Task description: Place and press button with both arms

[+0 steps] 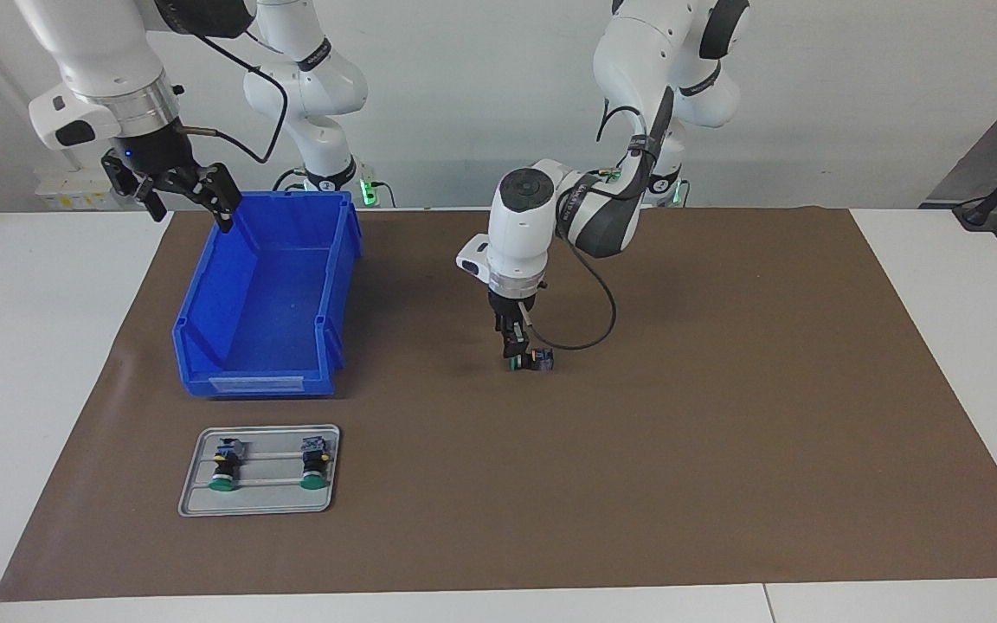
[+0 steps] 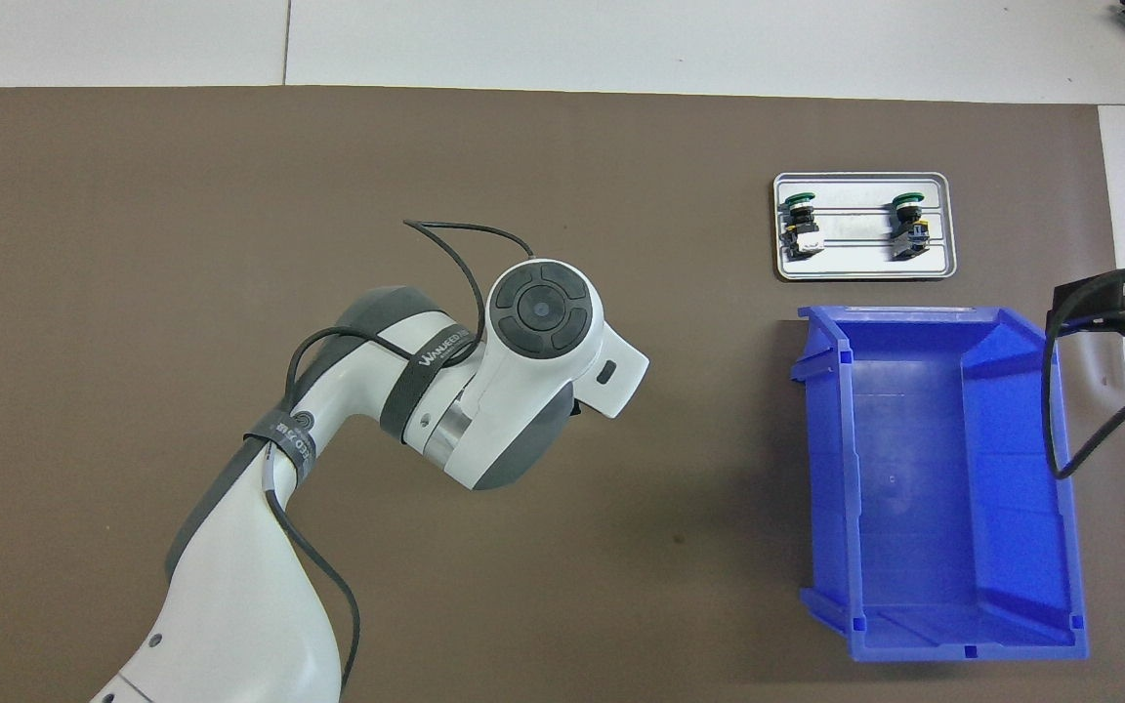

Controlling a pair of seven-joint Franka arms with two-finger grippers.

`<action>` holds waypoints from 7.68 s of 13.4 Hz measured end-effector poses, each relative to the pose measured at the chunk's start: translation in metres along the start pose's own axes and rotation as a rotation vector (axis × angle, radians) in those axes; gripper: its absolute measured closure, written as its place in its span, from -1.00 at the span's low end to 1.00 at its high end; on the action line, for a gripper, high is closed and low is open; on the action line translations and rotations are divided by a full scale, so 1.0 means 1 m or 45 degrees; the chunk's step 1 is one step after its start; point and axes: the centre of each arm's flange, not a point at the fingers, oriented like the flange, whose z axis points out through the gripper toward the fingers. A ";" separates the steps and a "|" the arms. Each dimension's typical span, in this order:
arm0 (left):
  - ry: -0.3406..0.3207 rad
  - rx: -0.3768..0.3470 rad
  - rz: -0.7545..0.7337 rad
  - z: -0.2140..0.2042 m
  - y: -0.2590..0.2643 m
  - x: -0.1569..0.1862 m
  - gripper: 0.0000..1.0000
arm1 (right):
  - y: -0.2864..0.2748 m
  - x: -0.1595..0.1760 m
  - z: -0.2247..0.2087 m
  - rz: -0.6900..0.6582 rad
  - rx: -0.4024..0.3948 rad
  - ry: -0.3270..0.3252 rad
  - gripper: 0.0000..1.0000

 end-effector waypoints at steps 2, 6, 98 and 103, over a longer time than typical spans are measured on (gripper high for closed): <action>-0.011 -0.004 0.003 0.007 0.000 -0.001 -0.21 | 0.004 0.002 0.003 0.012 0.008 -0.014 -1.00; -0.012 -0.005 0.005 0.028 0.004 -0.004 -0.22 | 0.010 0.011 0.010 0.025 0.022 -0.042 -1.00; 1.801 -0.361 -0.279 0.144 -0.027 -0.247 0.20 | 0.017 -0.004 0.025 -0.010 0.019 -0.115 -1.00; 1.808 -0.360 -0.274 0.144 -0.027 -0.248 0.20 | 0.017 -0.004 0.025 -0.010 0.019 -0.115 -1.00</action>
